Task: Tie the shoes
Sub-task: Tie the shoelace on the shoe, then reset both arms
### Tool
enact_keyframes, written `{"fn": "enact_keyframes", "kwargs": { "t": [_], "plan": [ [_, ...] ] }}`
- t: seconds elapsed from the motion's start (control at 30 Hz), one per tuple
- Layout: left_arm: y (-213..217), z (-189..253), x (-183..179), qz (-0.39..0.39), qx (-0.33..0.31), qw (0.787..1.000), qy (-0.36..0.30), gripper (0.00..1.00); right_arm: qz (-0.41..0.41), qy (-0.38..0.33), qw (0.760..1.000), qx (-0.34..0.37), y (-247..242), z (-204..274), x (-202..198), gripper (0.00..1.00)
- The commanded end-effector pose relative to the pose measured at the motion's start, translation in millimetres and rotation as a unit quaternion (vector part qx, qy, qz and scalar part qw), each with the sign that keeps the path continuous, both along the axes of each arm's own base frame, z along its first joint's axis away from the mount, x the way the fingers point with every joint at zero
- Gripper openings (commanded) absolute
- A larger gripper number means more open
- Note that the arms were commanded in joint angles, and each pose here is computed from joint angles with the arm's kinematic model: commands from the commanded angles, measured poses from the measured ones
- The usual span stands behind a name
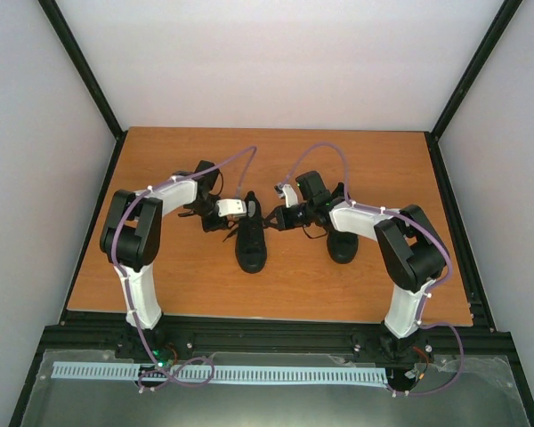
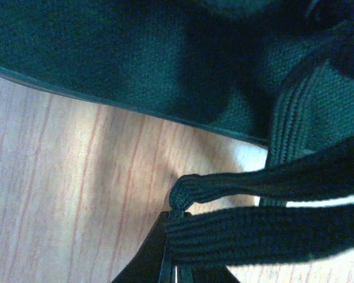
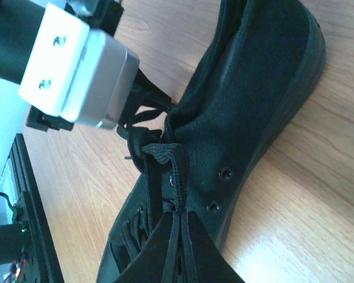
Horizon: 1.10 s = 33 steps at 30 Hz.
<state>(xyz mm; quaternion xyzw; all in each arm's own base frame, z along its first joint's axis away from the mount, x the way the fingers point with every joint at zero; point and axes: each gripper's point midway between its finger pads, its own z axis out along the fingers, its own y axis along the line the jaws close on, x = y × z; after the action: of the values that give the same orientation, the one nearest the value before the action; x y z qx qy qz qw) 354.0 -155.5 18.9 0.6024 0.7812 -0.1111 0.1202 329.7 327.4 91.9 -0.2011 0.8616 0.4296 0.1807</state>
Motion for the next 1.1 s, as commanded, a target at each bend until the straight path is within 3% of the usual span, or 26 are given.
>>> {"fn": "enact_keyframes", "kwargs": {
  "t": [0.0, 0.5, 0.77, 0.9, 1.07],
  "plan": [
    [2, 21, 21, 0.015, -0.014, 0.999, -0.036, 0.02, 0.016, -0.006, 1.0, -0.008, -3, 3, -4, 0.03],
    [22, 12, 59, 0.078, 0.021, 0.994, -0.071, 0.01, 0.035, -0.004, 0.999, -0.022, -8, -1, -16, 0.03],
    [29, -1, 61, 0.083, 0.04, 0.993, -0.071, 0.01, 0.04, 0.004, 0.999, -0.029, -11, -10, -20, 0.03],
    [23, 1, 54, 0.076, 0.021, 0.995, -0.06, 0.01, 0.039, 0.003, 0.999, -0.028, -10, -10, -18, 0.03],
    [14, 18, 45, 0.07, -0.009, 0.996, -0.057, 0.21, 0.035, -0.013, 0.999, -0.036, -7, -7, -7, 0.1]
  ]
}}
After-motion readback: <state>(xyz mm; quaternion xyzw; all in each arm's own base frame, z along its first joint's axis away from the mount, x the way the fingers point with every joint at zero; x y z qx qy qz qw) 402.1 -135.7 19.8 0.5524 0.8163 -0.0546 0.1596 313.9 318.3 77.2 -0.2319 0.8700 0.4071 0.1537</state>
